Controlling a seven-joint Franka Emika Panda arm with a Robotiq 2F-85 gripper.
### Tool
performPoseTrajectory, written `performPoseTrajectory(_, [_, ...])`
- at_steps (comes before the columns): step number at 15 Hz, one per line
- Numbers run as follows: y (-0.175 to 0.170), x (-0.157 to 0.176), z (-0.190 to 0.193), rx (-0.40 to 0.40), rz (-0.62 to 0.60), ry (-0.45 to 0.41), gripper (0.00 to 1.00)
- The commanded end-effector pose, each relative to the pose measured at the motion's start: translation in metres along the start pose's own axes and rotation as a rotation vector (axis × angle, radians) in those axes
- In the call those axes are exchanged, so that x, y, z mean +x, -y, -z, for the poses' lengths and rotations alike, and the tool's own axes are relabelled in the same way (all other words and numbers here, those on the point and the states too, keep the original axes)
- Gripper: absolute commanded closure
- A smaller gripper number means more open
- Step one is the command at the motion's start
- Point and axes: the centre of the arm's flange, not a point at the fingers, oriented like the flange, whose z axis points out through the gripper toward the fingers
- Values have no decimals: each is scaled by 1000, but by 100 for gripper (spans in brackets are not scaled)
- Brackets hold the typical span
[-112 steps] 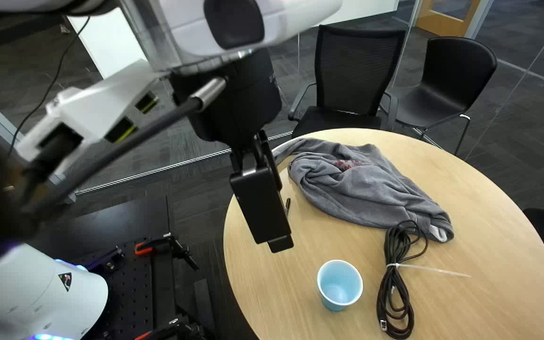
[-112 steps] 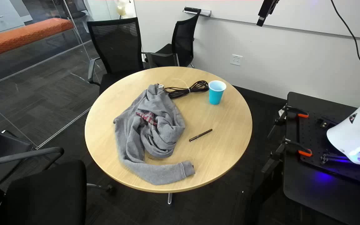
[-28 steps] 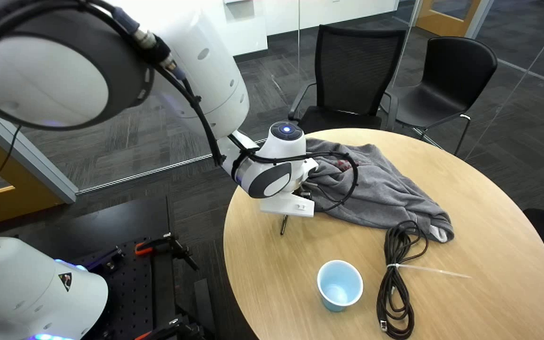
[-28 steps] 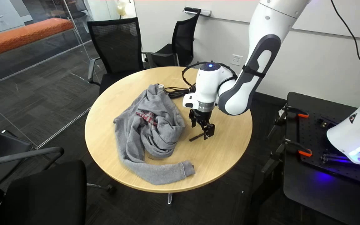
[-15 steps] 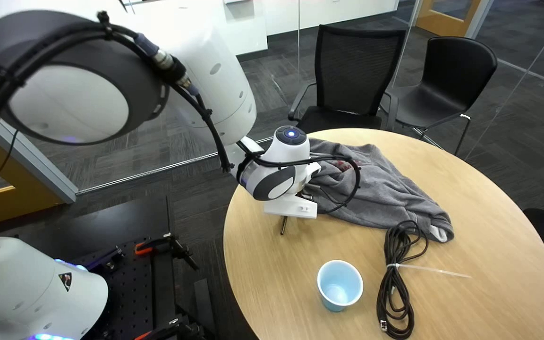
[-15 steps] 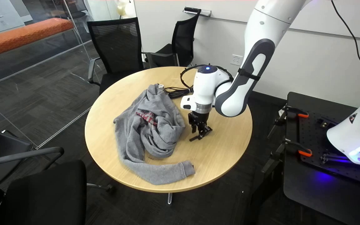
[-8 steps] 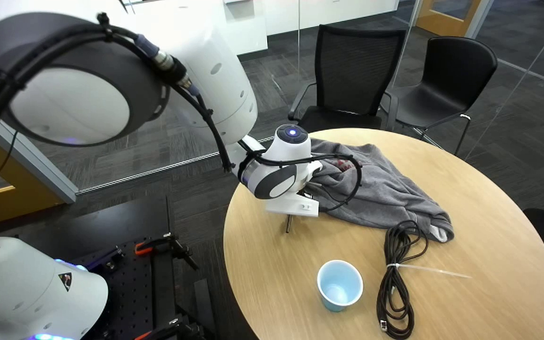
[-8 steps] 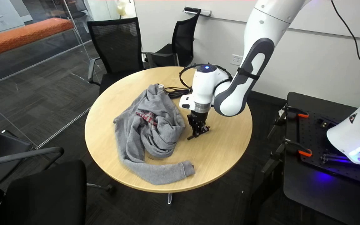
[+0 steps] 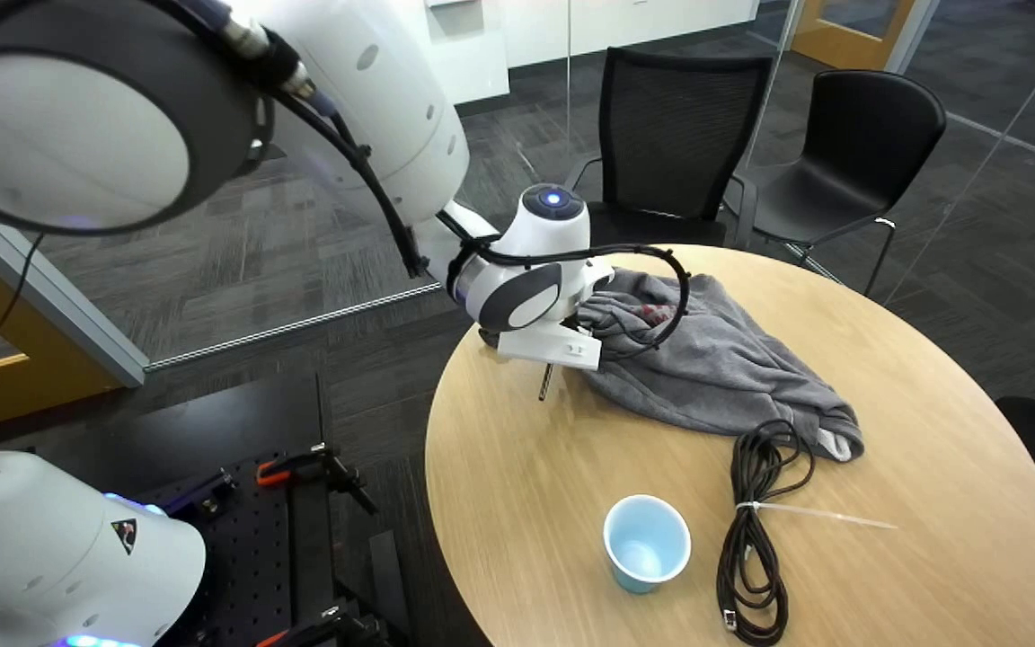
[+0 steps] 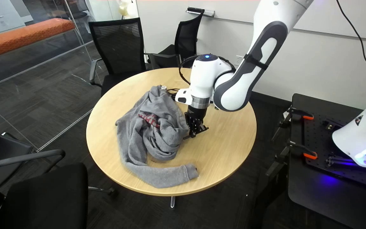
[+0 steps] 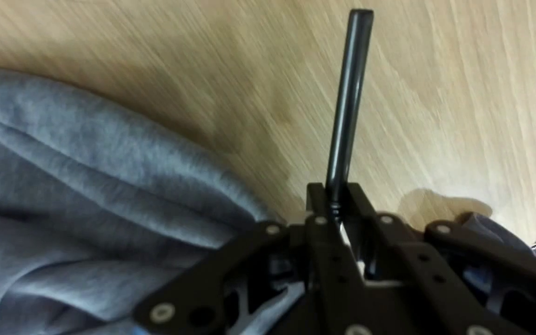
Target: Put the pen inside the blue cup
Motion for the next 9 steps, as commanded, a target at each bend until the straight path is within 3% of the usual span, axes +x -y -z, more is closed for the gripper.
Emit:
performPoseTrajectory(1, [0, 2, 63, 0, -115, 46, 97])
performPoseTrajectory(9, [-24, -10, 143, -66, -343, 59, 97])
